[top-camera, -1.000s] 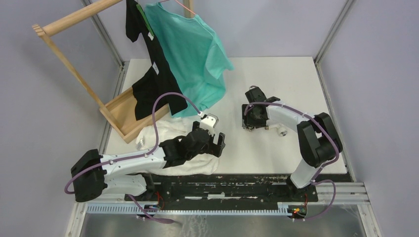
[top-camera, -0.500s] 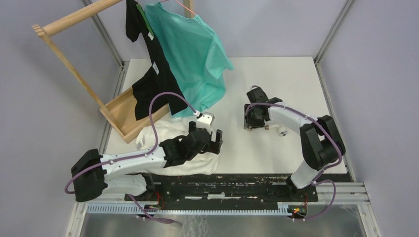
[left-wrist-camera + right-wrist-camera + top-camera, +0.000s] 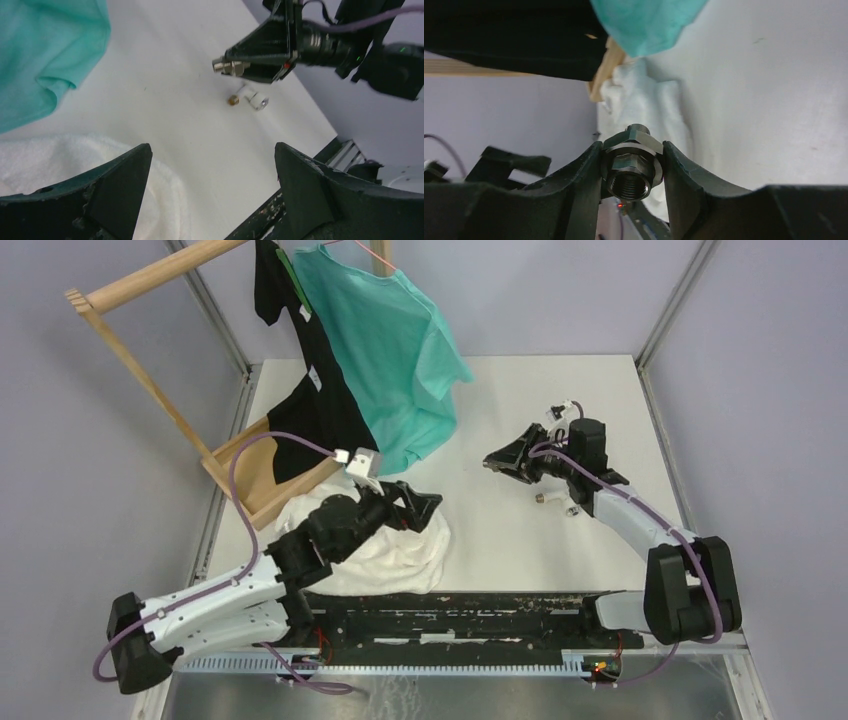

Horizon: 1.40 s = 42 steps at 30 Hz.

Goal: Install the water faucets

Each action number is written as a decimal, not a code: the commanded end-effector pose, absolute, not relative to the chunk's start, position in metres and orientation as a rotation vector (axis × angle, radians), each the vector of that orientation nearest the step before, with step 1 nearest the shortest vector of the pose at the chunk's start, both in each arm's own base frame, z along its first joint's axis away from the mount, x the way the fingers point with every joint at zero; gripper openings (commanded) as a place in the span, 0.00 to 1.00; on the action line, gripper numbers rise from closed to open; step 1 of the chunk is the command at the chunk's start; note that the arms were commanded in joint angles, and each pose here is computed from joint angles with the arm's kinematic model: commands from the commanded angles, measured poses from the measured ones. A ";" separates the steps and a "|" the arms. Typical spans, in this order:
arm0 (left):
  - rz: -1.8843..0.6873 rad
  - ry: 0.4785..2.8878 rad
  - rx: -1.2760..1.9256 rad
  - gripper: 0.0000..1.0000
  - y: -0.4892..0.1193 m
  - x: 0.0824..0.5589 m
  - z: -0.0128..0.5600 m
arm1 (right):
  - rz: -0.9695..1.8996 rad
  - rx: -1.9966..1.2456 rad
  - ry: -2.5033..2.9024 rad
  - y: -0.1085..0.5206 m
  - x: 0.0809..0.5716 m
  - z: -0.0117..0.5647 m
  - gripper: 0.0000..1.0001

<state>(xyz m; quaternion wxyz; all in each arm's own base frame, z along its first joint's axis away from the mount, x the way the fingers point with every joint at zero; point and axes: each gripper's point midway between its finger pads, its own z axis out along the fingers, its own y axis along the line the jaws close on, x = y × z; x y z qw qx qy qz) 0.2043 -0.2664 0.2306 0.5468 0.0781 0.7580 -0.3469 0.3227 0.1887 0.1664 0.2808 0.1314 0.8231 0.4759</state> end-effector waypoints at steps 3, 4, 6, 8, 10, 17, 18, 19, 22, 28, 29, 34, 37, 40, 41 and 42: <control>-1.141 1.671 0.332 1.00 -0.285 0.200 0.292 | 1.791 0.171 1.853 0.220 0.298 0.272 0.00; -1.159 1.668 0.347 0.99 -0.286 0.200 0.292 | 1.839 0.184 1.829 0.220 0.298 0.278 0.00; -1.170 1.667 0.395 0.99 -0.287 0.202 0.288 | 1.938 0.220 1.779 0.221 0.296 0.286 0.00; -1.182 1.661 0.458 0.99 -0.289 0.205 0.286 | 2.043 0.255 1.721 0.221 0.293 0.295 0.00; -1.213 1.651 0.534 0.99 -0.294 0.204 0.288 | 2.132 0.257 1.636 0.218 0.288 0.305 0.00; -1.282 1.609 0.839 0.97 -0.322 0.195 0.287 | 2.270 0.364 1.681 0.229 0.287 0.295 0.01; -1.267 1.601 0.863 0.97 -0.324 0.197 0.284 | 2.278 0.360 1.682 0.230 0.285 0.297 0.00; -1.252 1.586 0.881 0.96 -0.324 0.199 0.282 | 2.285 0.354 1.683 0.231 0.283 0.299 0.00; -1.203 1.544 0.870 0.97 -0.323 0.206 0.281 | 2.301 0.349 1.699 0.235 0.280 0.301 0.00; -1.182 1.524 0.853 0.98 -0.322 0.210 0.286 | 2.349 0.285 1.766 0.257 0.270 0.298 0.01; -1.168 1.522 0.845 0.98 -0.322 0.213 0.289 | 2.355 0.264 1.773 0.260 0.268 0.298 0.01; -1.168 1.538 0.875 0.96 -0.327 0.216 0.291 | 2.393 0.097 1.803 0.279 0.249 0.304 0.01; -1.170 1.555 0.908 0.91 -0.328 0.214 0.292 | 2.398 0.029 1.796 0.282 0.239 0.311 0.00; -1.151 1.544 0.888 0.87 -0.320 0.214 0.298 | 2.394 0.018 1.811 0.283 0.236 0.311 0.01; -1.142 1.547 0.874 0.86 -0.316 0.216 0.298 | 2.394 0.019 1.810 0.283 0.236 0.311 0.01; -1.134 1.553 0.853 0.86 -0.312 0.218 0.299 | 2.395 0.020 1.812 0.283 0.236 0.310 0.01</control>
